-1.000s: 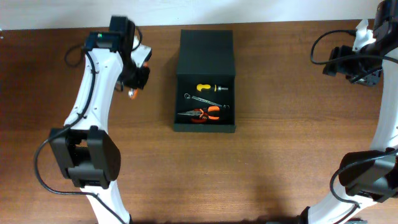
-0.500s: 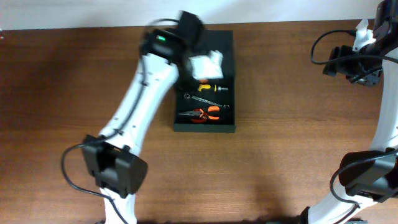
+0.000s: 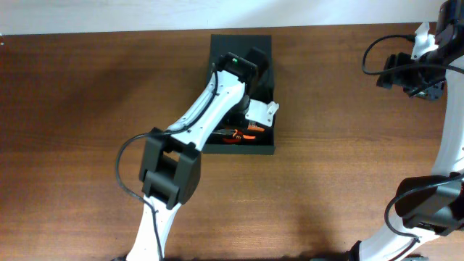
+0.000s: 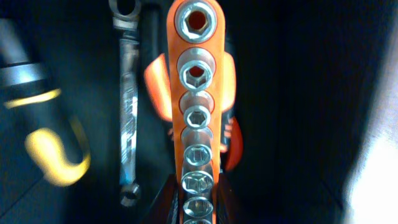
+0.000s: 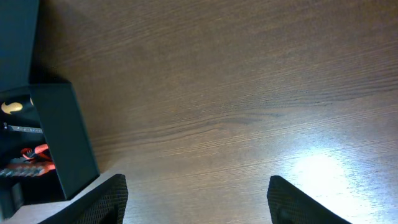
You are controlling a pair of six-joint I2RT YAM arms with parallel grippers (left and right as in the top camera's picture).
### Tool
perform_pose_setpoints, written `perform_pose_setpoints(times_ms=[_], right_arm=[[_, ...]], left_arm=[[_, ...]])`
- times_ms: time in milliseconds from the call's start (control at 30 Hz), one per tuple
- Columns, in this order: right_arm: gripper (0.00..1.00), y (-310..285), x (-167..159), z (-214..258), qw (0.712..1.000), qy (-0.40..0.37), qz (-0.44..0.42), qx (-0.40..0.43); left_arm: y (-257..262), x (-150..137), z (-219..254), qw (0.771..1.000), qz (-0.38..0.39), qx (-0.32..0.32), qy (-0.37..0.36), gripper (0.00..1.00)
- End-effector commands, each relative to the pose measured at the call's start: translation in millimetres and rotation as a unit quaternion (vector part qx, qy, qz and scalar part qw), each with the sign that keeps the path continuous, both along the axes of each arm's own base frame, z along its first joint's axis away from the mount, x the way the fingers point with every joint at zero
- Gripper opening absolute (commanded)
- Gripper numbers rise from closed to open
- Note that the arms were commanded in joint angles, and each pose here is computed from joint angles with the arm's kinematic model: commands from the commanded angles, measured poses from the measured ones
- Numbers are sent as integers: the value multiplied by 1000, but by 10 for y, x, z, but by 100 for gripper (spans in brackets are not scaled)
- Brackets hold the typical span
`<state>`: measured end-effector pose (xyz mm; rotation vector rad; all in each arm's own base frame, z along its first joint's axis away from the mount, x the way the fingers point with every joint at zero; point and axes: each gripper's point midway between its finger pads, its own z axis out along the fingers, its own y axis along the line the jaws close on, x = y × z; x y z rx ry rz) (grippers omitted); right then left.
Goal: Pack container
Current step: 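Carry the socket rail into the box and release it, then move both grippers to the box lid's two front corners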
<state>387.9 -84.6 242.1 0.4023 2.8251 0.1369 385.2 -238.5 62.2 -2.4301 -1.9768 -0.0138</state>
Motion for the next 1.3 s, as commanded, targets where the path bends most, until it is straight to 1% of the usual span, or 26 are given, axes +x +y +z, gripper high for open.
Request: perform_pose_setpoints(times_ms=[0,167,233,267,300,333,467,533,600,700,800,867,933,967,1000,1033,1067,1133,1200,1267], right_arm=[[72,-3,2,-14,1000,3,-2,-1],[72,-1,-4,-15,1000,4,-2,-1],[72,0,-6,-16,1000,4,-2,-1],[72,0,-8,-16,1000,5,-2,-1],[72,1,-11,-17,1000,5,-2,-1],[72,1,-12,-18,1000,6,-2,-1],[72,2,-13,-18,1000,6,-2,0],[72,1,-13,-18,1000,6,-2,-1],[72,2,-13,-18,1000,6,-2,0],[71,3,-13,-18,1000,6,-2,0],[71,3,-12,-17,1000,6,-2,0],[67,27,-6,-14,1000,4,0,7],[56,111,14,0,1000,-3,6,30],[41,183,33,16,999,-9,12,51],[34,225,48,29,998,-14,16,63],[21,266,64,43,997,-19,20,75],[6,319,92,64,995,-27,25,90],[4,413,167,108,991,-47,36,118],[4,492,253,132,986,-66,46,143],[4,572,332,125,981,-81,57,168]], left_arm=[[17,62,-59,1000,-14,4,-6,2],[15,165,-118,1000,-7,3,-20,3],[31,228,-115,999,12,6,-34,9],[52,250,-113,999,20,10,-38,16],[60,251,-113,999,23,11,-38,49],[72,249,-110,999,25,13,-38,99],[147,308,-45,995,77,29,-59,99],[133,336,96,992,97,19,-73,99],[123,368,300,990,111,5,-92,99],[129,389,726,982,140,-24,-125,99],[186,440,1233,963,199,-67,-167,99],[292,493,1533,944,250,-97,-191,99],[452,574,1774,918,313,-133,-203,99],[582,651,1885,894,365,-164,-201,99],[666,699,1917,880,395,-180,-194,99],[782,759,1935,860,433,-198,-184,99],[921,813,1941,837,474,-217,-165,99],[1097,857,1932,799,528,-272,-97,99],[1205,873,2011,766,549,-331,-35,99],[1366,915,2104,746,554,-371,-11,99]])
